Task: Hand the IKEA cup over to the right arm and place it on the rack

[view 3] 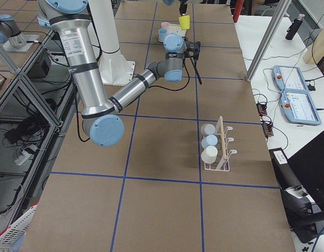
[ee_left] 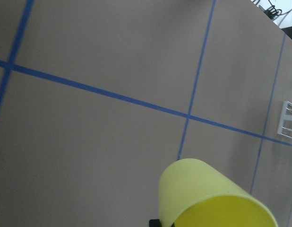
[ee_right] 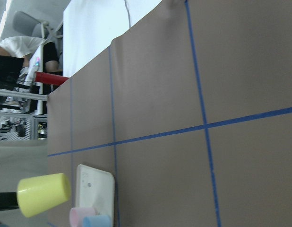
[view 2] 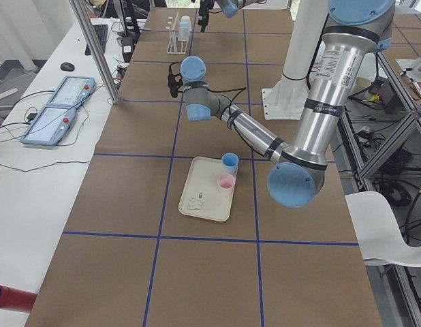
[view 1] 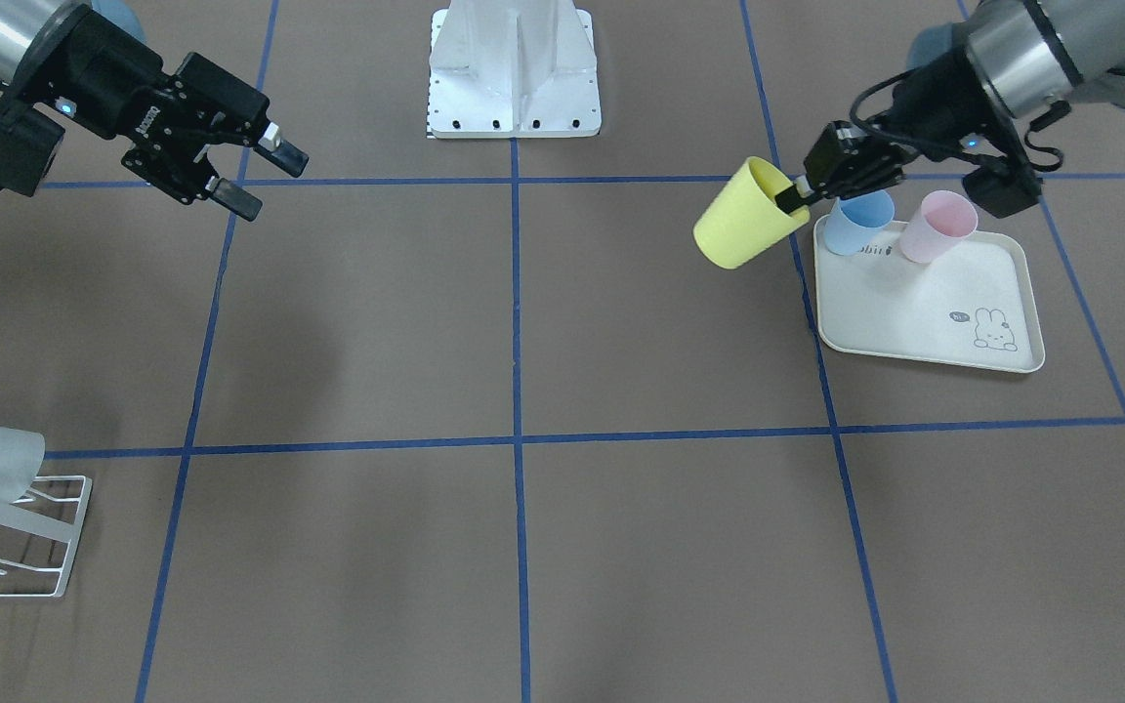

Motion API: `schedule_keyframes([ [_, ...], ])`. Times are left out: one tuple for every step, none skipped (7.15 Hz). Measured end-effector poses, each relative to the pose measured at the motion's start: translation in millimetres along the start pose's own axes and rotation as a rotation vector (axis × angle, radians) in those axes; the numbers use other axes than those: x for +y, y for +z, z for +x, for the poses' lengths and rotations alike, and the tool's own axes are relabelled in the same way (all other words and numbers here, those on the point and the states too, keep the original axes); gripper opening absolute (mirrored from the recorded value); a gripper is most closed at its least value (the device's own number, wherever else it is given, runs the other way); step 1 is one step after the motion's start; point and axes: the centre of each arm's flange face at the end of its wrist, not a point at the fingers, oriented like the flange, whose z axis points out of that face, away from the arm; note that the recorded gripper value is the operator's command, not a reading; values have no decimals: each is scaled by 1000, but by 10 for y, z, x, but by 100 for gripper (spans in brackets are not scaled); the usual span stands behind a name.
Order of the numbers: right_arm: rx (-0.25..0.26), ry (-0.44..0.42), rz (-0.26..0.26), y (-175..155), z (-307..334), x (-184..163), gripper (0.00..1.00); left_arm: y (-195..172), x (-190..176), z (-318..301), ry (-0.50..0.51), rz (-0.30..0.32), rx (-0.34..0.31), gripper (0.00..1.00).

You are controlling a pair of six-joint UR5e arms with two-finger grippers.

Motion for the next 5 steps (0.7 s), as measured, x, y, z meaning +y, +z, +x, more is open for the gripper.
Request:
schedule_keyframes([
  [-101,-11,-22,31,24,116,100,310,256,278,-24,-18,110,0],
  [-196,-6,-28,101,33,257,100,611,577,537,-74,-49,261,0],
  [-281,2,-25,224,22,430,100,841,925,676,-137,-94,425,0],
  [-378,3,-26,361,3,653,100,958,1200,718,-210,-146,563,0],
  [-472,6,-34,444,-22,858,100,990,1326,709,-265,-188,644,0],
])
